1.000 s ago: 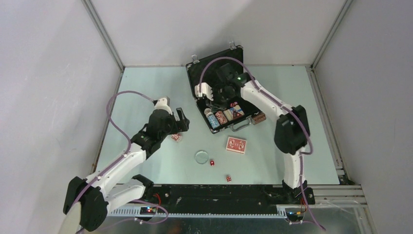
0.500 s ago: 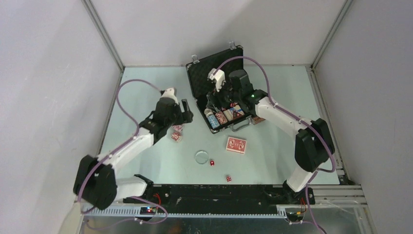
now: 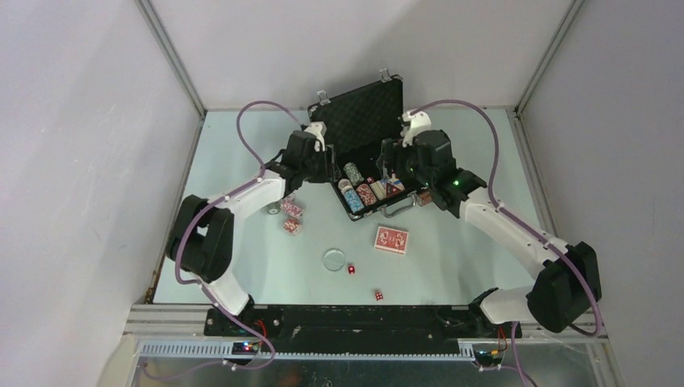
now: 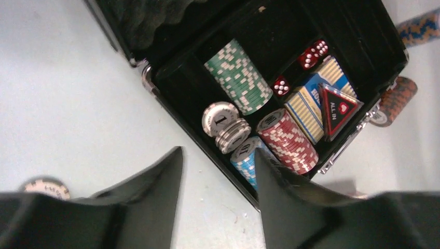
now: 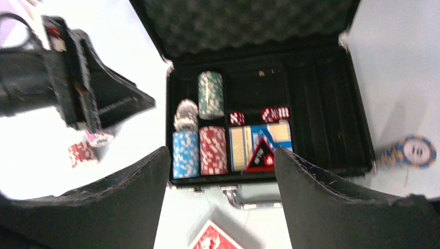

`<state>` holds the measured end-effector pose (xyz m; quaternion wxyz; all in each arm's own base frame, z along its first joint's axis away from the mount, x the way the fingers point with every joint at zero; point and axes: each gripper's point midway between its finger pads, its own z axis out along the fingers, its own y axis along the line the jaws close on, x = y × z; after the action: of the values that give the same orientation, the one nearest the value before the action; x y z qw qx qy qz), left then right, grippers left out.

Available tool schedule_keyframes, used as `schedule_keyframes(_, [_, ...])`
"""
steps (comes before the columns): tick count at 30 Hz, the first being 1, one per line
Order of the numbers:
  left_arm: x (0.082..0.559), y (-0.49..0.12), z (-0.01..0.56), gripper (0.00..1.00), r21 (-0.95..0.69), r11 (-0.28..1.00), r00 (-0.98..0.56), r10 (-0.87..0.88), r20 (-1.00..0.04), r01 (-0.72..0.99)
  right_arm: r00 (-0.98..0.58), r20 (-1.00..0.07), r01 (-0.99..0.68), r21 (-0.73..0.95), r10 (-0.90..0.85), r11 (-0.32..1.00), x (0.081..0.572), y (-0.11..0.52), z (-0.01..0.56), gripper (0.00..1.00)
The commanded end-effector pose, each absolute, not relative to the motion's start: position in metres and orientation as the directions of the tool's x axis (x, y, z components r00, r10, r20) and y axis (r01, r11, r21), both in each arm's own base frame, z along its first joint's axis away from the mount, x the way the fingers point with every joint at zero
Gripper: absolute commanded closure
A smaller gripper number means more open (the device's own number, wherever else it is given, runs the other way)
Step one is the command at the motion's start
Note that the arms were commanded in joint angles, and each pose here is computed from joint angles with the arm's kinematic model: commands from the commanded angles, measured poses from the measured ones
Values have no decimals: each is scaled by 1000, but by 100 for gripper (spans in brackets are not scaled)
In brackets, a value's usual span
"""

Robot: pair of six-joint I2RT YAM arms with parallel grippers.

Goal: Pack up texas hold em set

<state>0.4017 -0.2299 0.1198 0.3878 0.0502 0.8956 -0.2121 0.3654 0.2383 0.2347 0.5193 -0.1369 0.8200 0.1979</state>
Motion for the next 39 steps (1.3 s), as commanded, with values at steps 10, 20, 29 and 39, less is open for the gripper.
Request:
schedule_keyframes(10, [302, -116, 109, 7, -282, 928, -636, -372, -676, -244, -431, -894, -294, 267, 122, 918, 332, 196, 218, 25])
schedule_keyframes(20, [269, -99, 74, 12, -384, 763, -538, -642, -547, -520, -450, -885, -318, 281, 116, 906, 331, 202, 213, 27])
schedule_keyframes(29, [276, -107, 56, 15, -467, 669, -470, -741, -479, -578, -437, -891, -343, 294, 125, 892, 326, 204, 216, 29])
schedule_keyframes(39, [278, -99, 38, 47, -407, 658, -457, -742, -490, -633, -435, -892, -371, 301, 122, 878, 323, 209, 219, 33])
